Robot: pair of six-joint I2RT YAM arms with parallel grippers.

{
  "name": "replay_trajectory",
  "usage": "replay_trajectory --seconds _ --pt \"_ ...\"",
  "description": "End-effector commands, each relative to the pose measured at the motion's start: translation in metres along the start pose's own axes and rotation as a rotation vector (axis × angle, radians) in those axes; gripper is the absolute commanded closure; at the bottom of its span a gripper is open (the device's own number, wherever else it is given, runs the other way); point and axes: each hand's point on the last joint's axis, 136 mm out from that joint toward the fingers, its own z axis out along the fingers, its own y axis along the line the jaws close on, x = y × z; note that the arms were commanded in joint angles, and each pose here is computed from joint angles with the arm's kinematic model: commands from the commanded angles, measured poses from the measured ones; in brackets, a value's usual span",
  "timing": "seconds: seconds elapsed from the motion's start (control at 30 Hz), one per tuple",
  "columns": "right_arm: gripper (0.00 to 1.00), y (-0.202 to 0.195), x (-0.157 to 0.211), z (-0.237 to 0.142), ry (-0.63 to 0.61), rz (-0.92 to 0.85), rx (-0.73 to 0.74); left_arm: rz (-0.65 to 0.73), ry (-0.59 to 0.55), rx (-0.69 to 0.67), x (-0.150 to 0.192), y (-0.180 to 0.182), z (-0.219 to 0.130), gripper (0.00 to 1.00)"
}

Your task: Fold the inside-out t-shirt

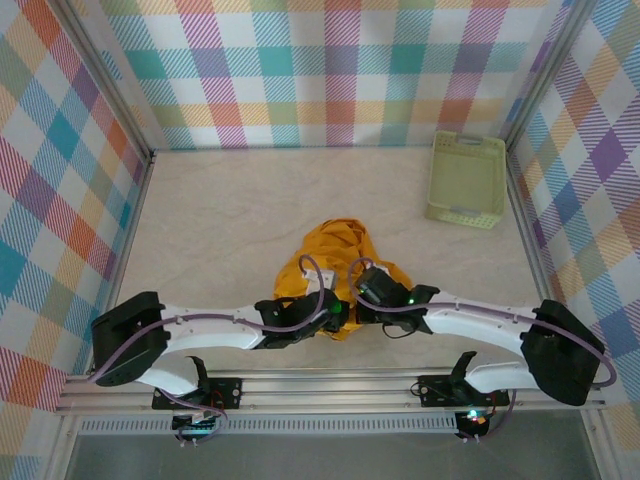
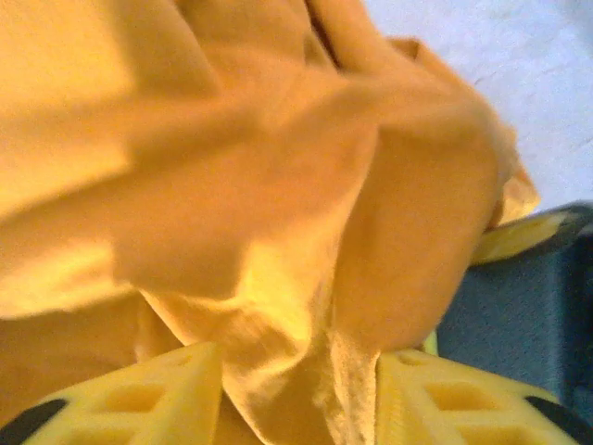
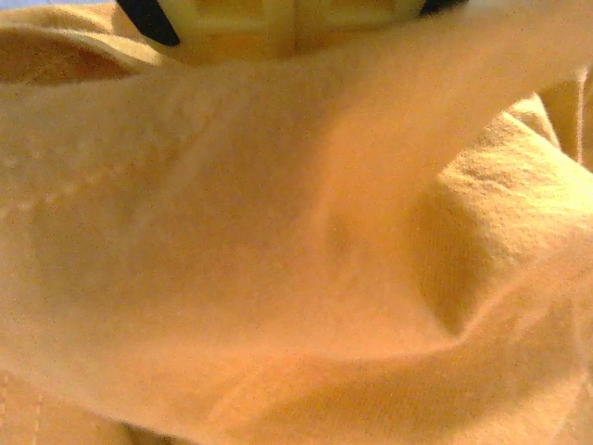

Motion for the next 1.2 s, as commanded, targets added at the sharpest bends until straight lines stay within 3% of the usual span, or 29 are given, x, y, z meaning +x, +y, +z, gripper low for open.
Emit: replay_trajectory --seconds 0.0,0.17,0.4,0.53,0.67,0.87,1.0,1.17 --pt "0.98 -0.012 0.010 -0.001 0.011 0.011 0.033 -0.007 -0.055 0.057 -0.032 -0.011 -0.008 0.47" --pt "0.95 -0.014 0.014 0.001 0.020 0.025 0.035 -0.017 0.010 0.024 -0.036 0.003 0.017 0.44" --pt "0.90 -0.030 0.018 -0.009 0.014 0.062 0.091 -0.081 0.127 -0.183 -0.026 0.059 0.058 0.45" --pt "0.92 -0.041 0.023 -0.014 0.008 0.087 0.112 -0.130 0.159 -0.343 -0.020 0.099 0.063 0.46" --pt "0.93 -0.042 0.024 -0.018 -0.002 0.088 0.100 -0.129 0.153 -0.407 -0.018 0.113 0.059 0.46" --pt "0.93 -0.027 0.013 -0.025 -0.046 0.063 0.020 -0.103 0.148 -0.378 -0.022 0.106 0.056 0.46" --pt "0.91 -0.011 -0.001 -0.030 -0.069 0.017 -0.019 -0.010 0.153 -0.307 -0.022 0.073 0.058 0.45" --pt "0.90 -0.018 -0.008 -0.027 -0.073 0.029 0.064 0.100 0.152 -0.234 -0.018 0.028 0.060 0.44"
